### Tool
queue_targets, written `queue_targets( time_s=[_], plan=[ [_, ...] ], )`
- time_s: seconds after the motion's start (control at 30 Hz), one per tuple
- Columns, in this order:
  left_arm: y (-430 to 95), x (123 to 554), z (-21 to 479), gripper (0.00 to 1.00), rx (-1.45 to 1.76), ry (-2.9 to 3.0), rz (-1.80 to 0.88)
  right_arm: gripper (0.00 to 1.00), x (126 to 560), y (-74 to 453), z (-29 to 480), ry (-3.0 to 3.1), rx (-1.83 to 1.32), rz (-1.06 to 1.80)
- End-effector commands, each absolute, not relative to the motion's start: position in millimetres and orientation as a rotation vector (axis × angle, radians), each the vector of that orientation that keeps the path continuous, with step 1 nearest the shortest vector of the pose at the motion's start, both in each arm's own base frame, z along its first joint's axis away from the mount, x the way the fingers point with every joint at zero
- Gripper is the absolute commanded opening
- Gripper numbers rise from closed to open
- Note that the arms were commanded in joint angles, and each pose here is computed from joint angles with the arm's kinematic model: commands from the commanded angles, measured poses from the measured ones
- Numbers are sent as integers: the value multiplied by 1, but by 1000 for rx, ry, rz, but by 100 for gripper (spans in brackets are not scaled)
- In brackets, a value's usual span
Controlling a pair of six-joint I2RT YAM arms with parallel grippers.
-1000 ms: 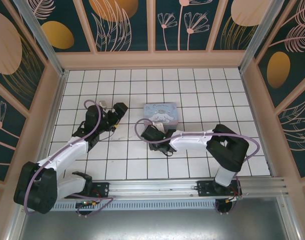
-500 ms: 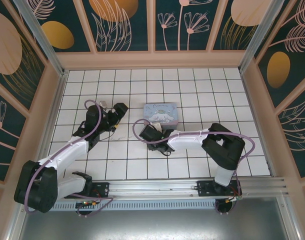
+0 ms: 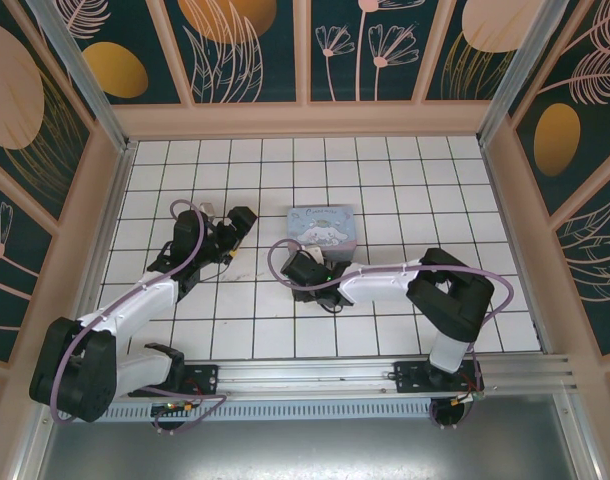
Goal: Unlock the padlock with the key
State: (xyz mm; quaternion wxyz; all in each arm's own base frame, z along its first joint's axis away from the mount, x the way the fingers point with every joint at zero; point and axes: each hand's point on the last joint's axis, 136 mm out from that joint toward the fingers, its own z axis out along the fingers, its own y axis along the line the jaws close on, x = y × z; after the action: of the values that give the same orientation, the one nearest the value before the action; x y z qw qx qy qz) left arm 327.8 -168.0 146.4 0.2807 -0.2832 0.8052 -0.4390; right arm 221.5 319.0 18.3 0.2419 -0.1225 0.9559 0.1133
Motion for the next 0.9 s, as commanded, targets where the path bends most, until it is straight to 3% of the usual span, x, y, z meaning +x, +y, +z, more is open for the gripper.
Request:
queue_targets(
  time_s=[0.0,0.4,0.87],
  plan=[
    [-170,334,158,99,-729,2128,-1202,43,193,328,6,2699,-426,397],
    [-171,334,159,99,-731,2129,-1209,50,204,341,30,2637,-469,422],
    [-170,332,157,99,-731,2130,-1209,48,206,327,2,2695,-534,230]
  ],
)
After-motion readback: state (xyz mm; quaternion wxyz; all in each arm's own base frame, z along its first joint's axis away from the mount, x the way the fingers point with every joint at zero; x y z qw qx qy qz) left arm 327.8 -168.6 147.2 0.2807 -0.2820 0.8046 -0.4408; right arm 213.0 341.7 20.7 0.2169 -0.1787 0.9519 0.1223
